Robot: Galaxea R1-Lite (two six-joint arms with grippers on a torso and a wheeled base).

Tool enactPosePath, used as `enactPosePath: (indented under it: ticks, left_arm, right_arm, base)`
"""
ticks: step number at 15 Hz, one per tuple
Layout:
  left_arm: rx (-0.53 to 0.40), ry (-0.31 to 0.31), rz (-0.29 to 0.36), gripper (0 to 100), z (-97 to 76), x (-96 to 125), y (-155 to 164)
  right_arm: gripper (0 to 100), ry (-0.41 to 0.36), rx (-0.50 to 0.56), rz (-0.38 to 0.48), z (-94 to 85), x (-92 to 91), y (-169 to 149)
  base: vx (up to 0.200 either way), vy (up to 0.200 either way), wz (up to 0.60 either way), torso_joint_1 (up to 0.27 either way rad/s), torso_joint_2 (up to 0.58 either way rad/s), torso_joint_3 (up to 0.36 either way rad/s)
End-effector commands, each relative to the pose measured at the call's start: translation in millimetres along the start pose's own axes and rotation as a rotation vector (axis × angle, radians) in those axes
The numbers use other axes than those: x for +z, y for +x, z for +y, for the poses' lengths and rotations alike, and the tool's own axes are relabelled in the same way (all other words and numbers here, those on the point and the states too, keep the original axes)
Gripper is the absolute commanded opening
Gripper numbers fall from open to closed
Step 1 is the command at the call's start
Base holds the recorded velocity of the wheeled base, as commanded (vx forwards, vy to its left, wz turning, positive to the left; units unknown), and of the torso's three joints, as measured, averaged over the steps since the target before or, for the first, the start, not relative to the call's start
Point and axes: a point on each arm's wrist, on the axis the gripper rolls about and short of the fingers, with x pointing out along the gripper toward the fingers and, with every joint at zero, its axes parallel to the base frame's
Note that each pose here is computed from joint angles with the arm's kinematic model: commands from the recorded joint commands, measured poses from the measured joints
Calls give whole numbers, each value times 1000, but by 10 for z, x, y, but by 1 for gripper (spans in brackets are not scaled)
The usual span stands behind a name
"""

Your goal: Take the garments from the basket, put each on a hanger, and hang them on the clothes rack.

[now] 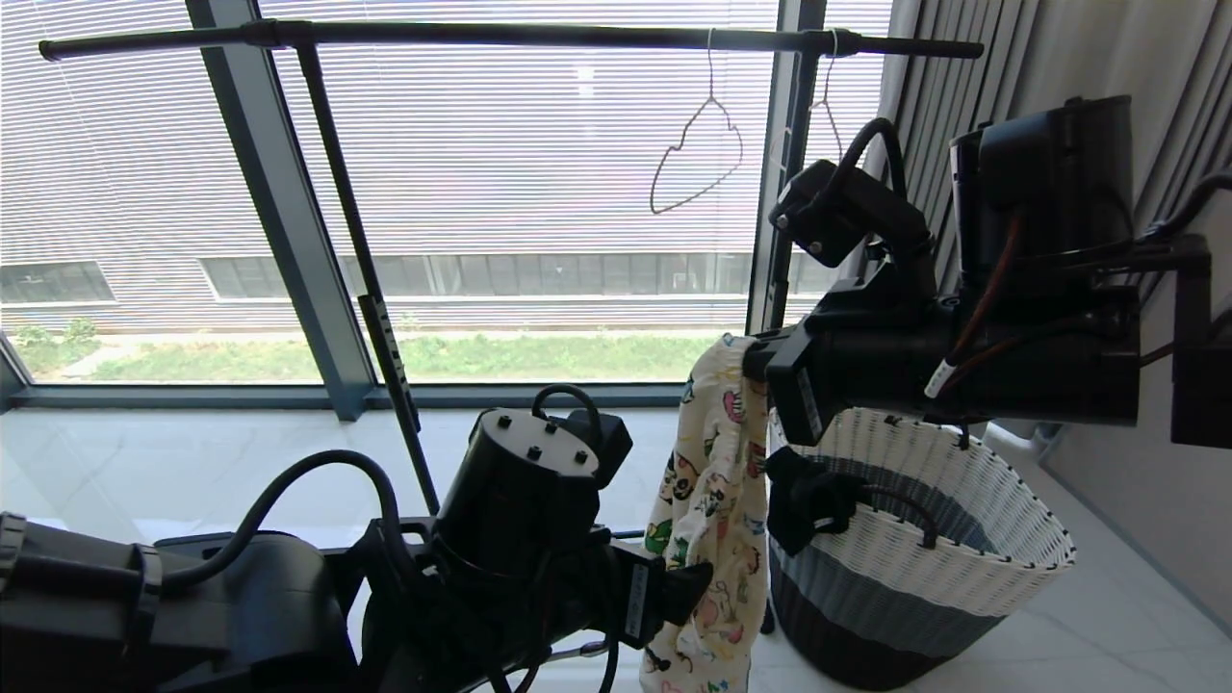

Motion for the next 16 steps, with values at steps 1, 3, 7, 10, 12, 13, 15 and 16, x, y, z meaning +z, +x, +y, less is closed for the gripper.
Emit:
enactPosePath:
  ticks: [1, 3, 7, 10, 12, 13, 15, 16]
  left_arm:
    - [45, -22, 63, 100, 121, -129, 145]
    - [83, -103, 59, 100, 176, -177, 402]
    - [141, -100, 100, 100, 218, -328, 582]
    - [202, -87, 129, 100, 271, -470, 515]
    - [223, -82, 99, 0, 263, -441, 420]
    - [223, -80, 73, 0, 238, -399, 361]
    - [252, -44, 11, 0, 226, -321, 181]
    - [238, -26, -33, 0, 223, -255, 18]
  right_arm:
    - [0, -2, 7, -12, 26, 27, -36]
    - [0, -1, 6, -22, 27, 52, -86]
    - [0, 10, -42, -25, 7, 70, -142]
    - [0, 38, -85, -19, -65, 49, -181]
    - [0, 41, -88, 6, -66, -29, -190]
    - [0, 43, -90, 14, -55, -64, -233]
    - [0, 47, -89, 51, -28, -200, -308]
    - [0, 50, -97, 67, -24, -269, -365]
  base:
    - [0, 0, 0, 0, 0, 0]
    - [0, 0, 0, 0, 0, 0]
    - [0, 0, 0, 0, 0, 0]
    - [0, 0, 0, 0, 0, 0]
    - [0, 0, 0, 0, 0, 0]
    - [0, 0, 0, 0, 0, 0]
    - [0, 0, 0, 0, 0, 0]
    - [0, 0, 0, 0, 0, 0]
